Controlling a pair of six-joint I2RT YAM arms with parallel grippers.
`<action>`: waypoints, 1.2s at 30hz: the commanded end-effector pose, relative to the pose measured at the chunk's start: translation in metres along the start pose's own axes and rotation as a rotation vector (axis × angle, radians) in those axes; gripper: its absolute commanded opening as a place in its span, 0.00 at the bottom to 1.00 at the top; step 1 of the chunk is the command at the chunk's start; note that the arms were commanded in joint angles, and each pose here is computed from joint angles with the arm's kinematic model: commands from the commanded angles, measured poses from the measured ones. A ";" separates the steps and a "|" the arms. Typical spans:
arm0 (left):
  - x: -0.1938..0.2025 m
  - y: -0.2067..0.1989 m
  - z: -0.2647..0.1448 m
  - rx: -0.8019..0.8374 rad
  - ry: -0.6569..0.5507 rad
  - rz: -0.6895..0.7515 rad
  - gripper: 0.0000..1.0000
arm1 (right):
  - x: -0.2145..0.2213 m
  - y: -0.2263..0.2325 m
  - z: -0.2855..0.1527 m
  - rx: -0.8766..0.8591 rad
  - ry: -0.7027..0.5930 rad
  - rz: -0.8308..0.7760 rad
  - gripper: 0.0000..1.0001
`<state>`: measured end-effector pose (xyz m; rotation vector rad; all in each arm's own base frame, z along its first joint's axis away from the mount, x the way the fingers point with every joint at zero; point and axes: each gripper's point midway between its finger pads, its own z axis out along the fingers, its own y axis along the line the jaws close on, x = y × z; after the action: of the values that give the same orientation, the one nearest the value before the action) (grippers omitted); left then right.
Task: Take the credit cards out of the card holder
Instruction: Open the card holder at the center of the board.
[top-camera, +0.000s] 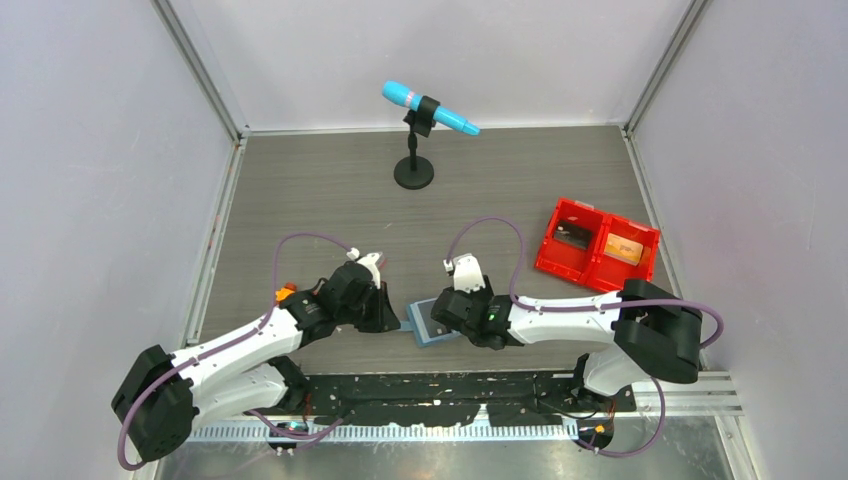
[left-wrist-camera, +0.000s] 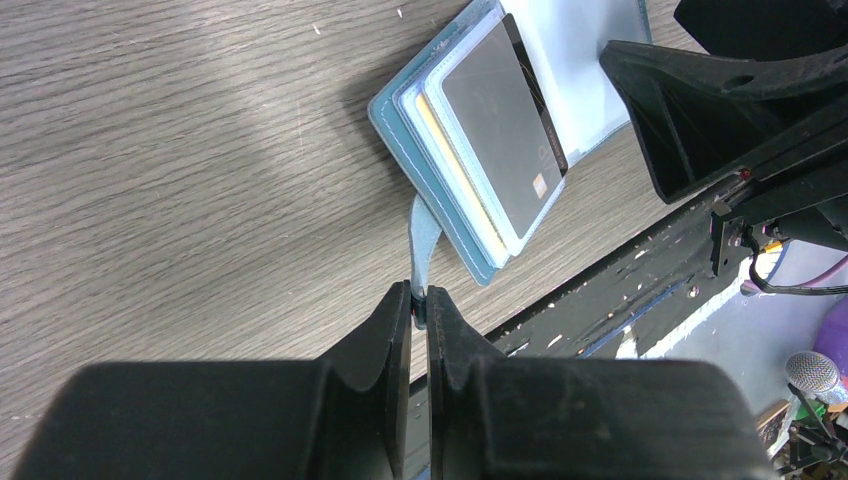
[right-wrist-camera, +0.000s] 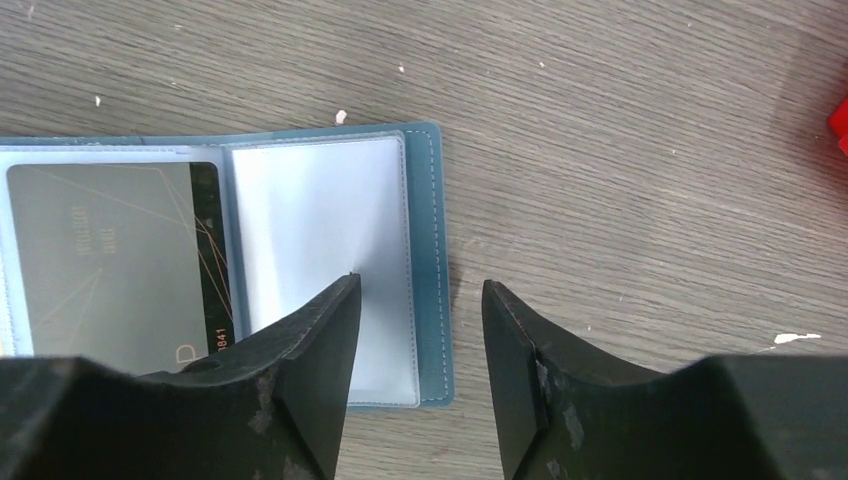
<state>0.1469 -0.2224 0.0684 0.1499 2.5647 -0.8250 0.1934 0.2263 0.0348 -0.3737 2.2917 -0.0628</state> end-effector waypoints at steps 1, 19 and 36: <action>-0.007 -0.003 0.002 0.013 -0.032 0.013 0.00 | -0.018 -0.006 -0.006 0.033 -0.049 0.046 0.51; -0.007 -0.008 0.003 0.040 -0.031 0.008 0.00 | -0.046 0.020 -0.010 0.029 -0.070 -0.170 0.10; -0.017 -0.014 -0.008 0.056 -0.093 -0.030 0.07 | -0.023 0.028 -0.002 0.030 -0.020 -0.172 0.10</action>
<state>0.1473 -0.2231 0.0669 0.1370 2.5638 -0.8303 0.1987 0.2539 0.0463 -0.6015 2.2397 -0.2123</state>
